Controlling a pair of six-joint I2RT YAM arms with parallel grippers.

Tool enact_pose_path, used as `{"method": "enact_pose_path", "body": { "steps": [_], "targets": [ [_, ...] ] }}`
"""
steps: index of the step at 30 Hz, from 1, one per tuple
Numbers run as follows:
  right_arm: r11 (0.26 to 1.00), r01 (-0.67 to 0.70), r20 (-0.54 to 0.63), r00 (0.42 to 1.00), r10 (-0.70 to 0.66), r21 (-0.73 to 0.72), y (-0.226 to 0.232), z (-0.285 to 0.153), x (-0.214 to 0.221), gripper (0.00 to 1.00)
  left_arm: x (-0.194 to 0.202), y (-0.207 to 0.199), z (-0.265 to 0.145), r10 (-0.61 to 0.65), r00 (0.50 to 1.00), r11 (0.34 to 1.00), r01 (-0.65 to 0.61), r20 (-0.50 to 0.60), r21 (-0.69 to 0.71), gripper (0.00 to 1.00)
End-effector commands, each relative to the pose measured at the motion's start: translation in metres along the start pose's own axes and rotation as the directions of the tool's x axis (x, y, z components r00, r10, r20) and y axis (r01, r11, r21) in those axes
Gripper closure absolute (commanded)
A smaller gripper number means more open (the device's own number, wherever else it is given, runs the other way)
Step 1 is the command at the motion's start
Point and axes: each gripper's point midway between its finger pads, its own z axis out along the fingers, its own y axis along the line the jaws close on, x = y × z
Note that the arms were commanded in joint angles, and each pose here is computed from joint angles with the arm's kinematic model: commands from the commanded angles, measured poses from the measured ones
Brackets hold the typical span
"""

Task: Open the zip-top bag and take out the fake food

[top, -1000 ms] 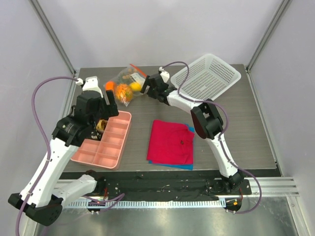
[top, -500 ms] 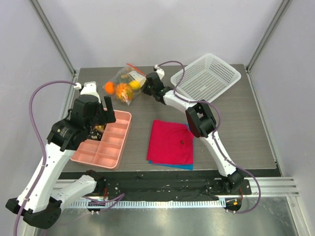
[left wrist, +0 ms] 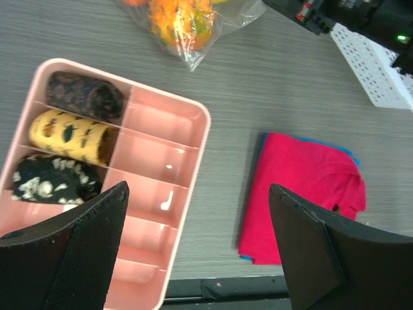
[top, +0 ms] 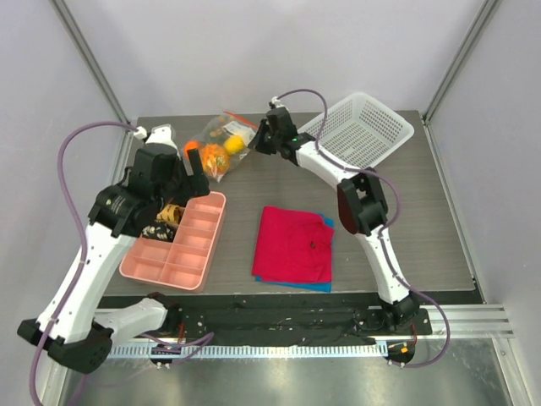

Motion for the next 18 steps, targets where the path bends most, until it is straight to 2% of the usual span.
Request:
{"method": "enact_pose_path", "body": {
  "steps": [1,5,7,11,16,17,18],
  "targets": [
    [0.993,-0.045,0.031,0.998,0.048,-0.106,0.04,-0.079,-0.049,0.99,-0.014,-0.029,0.003,-0.05,0.999,0.994,0.051,-0.013,0.094,0.13],
    [0.988,-0.139,-0.02,0.99,0.138,-0.067,0.013,-0.057,-0.032,0.99,-0.011,-0.041,0.011,-0.098,0.995,0.986,0.102,-0.037,0.13,0.13],
    [0.984,-0.159,0.002,0.987,0.16,-0.075,0.016,-0.049,-0.041,0.99,-0.008,-0.048,0.015,-0.109,0.992,0.981,0.117,-0.061,0.157,0.14],
    [0.97,-0.245,0.055,0.968,0.245,0.001,-0.002,-0.026,-0.045,0.98,0.0,-0.055,0.019,-0.124,0.986,0.975,0.142,-0.11,0.173,0.16],
    [0.912,-0.397,0.094,0.917,0.388,0.102,-0.026,-0.017,-0.032,0.82,0.002,-0.05,0.015,-0.123,0.987,0.977,0.139,-0.105,0.164,0.16],
    [0.912,-0.4,0.098,0.915,0.392,0.093,-0.025,-0.016,-0.032,0.71,0.002,-0.049,0.015,-0.123,0.987,0.977,0.138,-0.101,0.16,0.16],
    [0.911,-0.4,0.095,0.915,0.391,0.1,-0.03,-0.014,-0.027,0.65,0.003,-0.047,0.015,-0.119,0.988,0.978,0.134,-0.098,0.158,0.16]
  ]
}}
